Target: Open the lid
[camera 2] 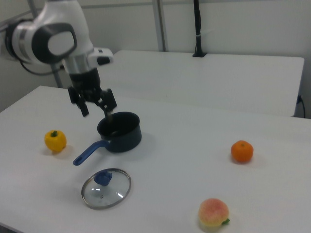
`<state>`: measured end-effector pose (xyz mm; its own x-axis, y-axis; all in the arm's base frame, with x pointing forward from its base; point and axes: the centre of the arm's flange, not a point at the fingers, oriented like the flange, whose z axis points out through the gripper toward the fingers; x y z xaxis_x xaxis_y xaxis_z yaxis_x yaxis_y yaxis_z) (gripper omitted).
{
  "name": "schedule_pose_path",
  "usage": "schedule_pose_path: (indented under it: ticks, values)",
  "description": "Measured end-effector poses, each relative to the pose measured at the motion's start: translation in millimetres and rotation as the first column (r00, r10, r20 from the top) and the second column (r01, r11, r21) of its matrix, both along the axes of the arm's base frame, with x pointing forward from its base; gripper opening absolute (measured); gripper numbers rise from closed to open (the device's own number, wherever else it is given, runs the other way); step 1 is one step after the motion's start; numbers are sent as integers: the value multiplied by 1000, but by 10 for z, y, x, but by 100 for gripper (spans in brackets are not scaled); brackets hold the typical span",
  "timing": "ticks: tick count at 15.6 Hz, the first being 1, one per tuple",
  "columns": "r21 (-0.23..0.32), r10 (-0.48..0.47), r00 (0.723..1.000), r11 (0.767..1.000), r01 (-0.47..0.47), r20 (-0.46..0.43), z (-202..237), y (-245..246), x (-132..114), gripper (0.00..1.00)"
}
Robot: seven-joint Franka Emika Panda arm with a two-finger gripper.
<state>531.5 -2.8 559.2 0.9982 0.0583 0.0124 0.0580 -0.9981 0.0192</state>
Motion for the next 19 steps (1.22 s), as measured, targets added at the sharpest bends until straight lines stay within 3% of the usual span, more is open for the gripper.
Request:
schedule_pose_path:
  ticks: [4,6,11,13,19]
  values:
    - [128,-51,997,991,43,61,719,132,-2,100]
    - [147,-105,993,985,96,60,807,248,-10,100]
    - [131,-138,990,982,134,23,652,635,52,100]
    - [114,-128,990,986,121,55,620,607,130,100]
    - [28,75,992,997,-79,104,488,468,309,100]
